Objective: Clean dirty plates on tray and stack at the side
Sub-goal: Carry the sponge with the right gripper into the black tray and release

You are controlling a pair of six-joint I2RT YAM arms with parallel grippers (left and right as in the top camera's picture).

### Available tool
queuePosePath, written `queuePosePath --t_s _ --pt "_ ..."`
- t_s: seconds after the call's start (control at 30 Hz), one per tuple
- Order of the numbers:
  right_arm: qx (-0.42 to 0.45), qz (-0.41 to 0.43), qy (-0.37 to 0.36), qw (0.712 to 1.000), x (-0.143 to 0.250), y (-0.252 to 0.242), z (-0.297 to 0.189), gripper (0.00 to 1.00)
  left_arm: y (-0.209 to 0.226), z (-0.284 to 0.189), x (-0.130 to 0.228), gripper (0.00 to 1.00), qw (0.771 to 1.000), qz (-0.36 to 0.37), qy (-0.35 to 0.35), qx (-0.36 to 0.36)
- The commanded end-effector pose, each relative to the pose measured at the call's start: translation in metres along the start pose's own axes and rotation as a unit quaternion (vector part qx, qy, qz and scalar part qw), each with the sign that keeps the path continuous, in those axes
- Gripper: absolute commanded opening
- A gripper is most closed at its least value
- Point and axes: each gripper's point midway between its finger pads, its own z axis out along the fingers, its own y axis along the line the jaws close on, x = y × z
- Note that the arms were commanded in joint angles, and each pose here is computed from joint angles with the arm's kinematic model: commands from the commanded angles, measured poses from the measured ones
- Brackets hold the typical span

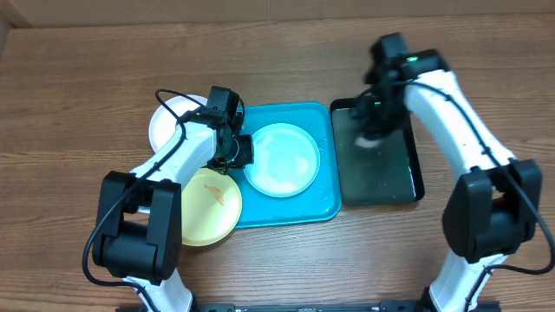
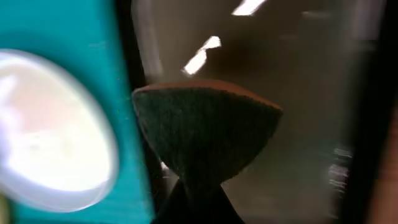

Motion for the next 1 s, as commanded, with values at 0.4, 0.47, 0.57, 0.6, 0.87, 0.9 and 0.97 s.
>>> queuePosePath --t_s 0.4,0.47,0.57,0.6,0.87,0.9,0.97 --pt "0.056 -0.004 -0.006 0.998 0.016 -0.036 0.045 0.04 0.004 0.002 -0.003 0.04 1.000 0.007 -0.001 -0.009" --pt "0.066 -0.003 -0.002 0.998 0.020 -0.041 0.049 0.04 0.004 0.002 -0.003 0.04 1.000 0.007 -0.001 -0.009" --pt "0.097 -0.003 -0.002 0.995 0.022 -0.053 0.050 0.04 0.004 0.002 -0.003 0.04 1.000 0.007 -0.001 -0.009" --pt "0.099 -0.003 -0.002 0.995 0.022 -0.053 0.050 0.07 0.004 0.002 -0.003 0.04 1.000 0.007 -0.001 -0.009" --pt "0.078 0.003 -0.027 0.997 0.004 -0.047 0.038 0.61 0.004 0.002 -0.003 0.04 1.000 0.007 -0.001 -0.009" --pt "0.076 0.008 -0.035 0.996 -0.002 -0.048 0.032 0.65 0.004 0.002 -0.003 0.04 1.000 0.007 -0.001 -0.009" --pt "0.075 0.019 -0.052 0.996 -0.016 -0.053 0.014 0.68 0.004 0.002 -0.003 0.05 1.000 0.007 -0.001 -0.009"
